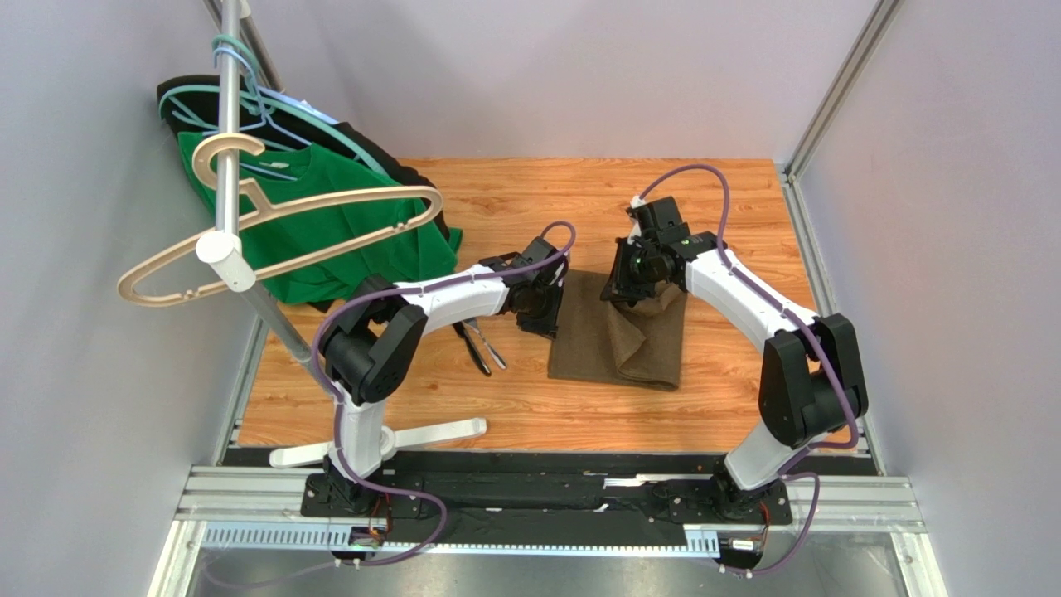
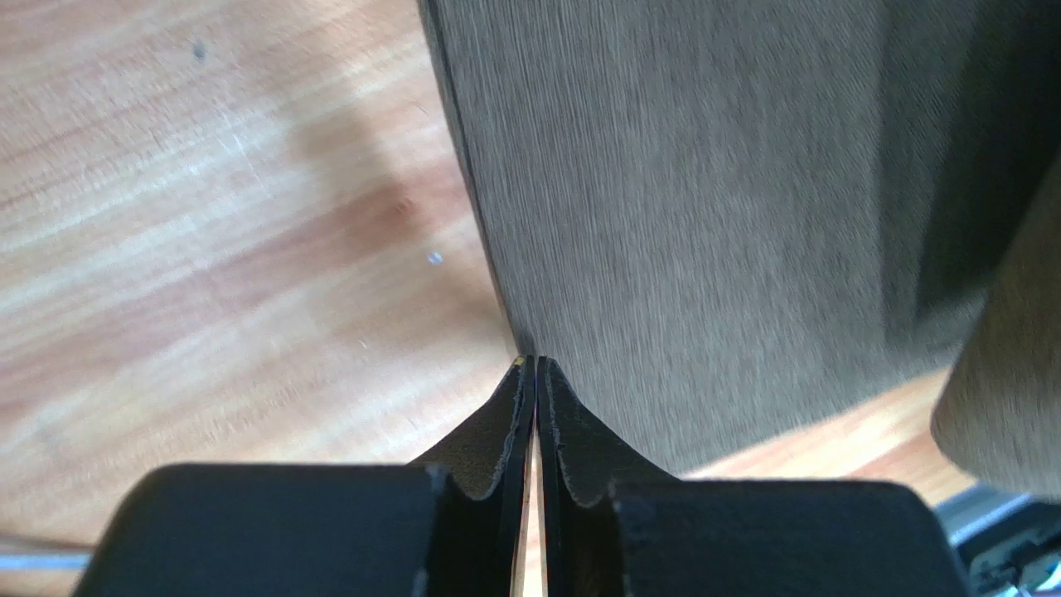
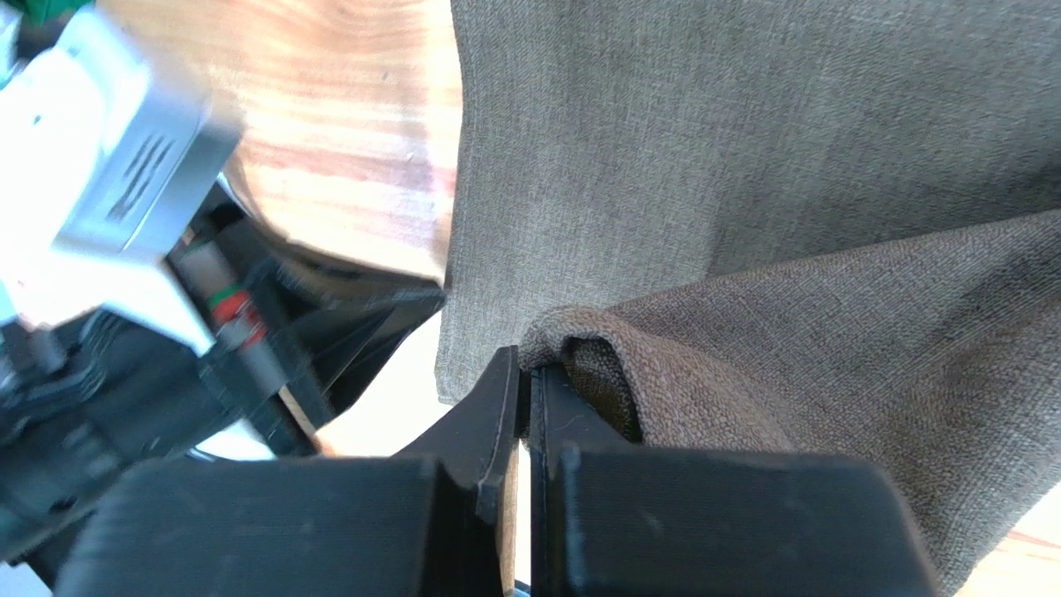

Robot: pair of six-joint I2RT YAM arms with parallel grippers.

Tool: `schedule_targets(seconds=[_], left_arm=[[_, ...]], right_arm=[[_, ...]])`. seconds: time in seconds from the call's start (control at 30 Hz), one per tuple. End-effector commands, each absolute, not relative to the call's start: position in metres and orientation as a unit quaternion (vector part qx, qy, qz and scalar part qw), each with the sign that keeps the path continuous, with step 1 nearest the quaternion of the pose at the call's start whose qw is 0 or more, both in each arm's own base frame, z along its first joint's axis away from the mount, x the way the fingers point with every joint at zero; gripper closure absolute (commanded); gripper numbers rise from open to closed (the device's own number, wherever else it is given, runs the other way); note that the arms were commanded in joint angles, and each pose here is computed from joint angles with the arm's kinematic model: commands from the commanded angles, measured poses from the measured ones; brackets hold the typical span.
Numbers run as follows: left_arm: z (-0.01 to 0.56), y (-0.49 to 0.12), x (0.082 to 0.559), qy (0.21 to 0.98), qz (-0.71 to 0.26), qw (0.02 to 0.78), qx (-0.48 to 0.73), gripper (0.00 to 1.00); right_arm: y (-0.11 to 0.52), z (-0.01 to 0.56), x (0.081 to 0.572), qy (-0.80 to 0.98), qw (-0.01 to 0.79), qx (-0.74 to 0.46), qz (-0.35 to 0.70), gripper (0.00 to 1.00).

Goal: Fold the napkin into a case and place the utensils inside
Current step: Fold the rectangle-folded napkin at the center of the board.

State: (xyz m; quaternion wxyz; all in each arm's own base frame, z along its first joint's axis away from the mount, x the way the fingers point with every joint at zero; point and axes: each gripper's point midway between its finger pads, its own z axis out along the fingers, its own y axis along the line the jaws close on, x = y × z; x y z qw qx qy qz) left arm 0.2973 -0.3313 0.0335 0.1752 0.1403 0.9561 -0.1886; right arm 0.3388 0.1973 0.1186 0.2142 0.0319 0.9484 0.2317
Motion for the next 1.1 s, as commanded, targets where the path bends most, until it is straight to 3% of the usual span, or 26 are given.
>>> schedule_targets(seconds=[0.0,1.07], left_arm=[[0.014,-0.332,0.297,0.96,-0.187,0.157,0.135,0.9],[0.018,-0.323,0.29,0.961,-0.184,0.161,0.13,0.91]], right_arm=[[0.22,0.121,0.345,0.942,0.22,0.02,0.254,1.0],[0.257,0.094,0.352,0.946,0.192,0.018,0.261,1.0]])
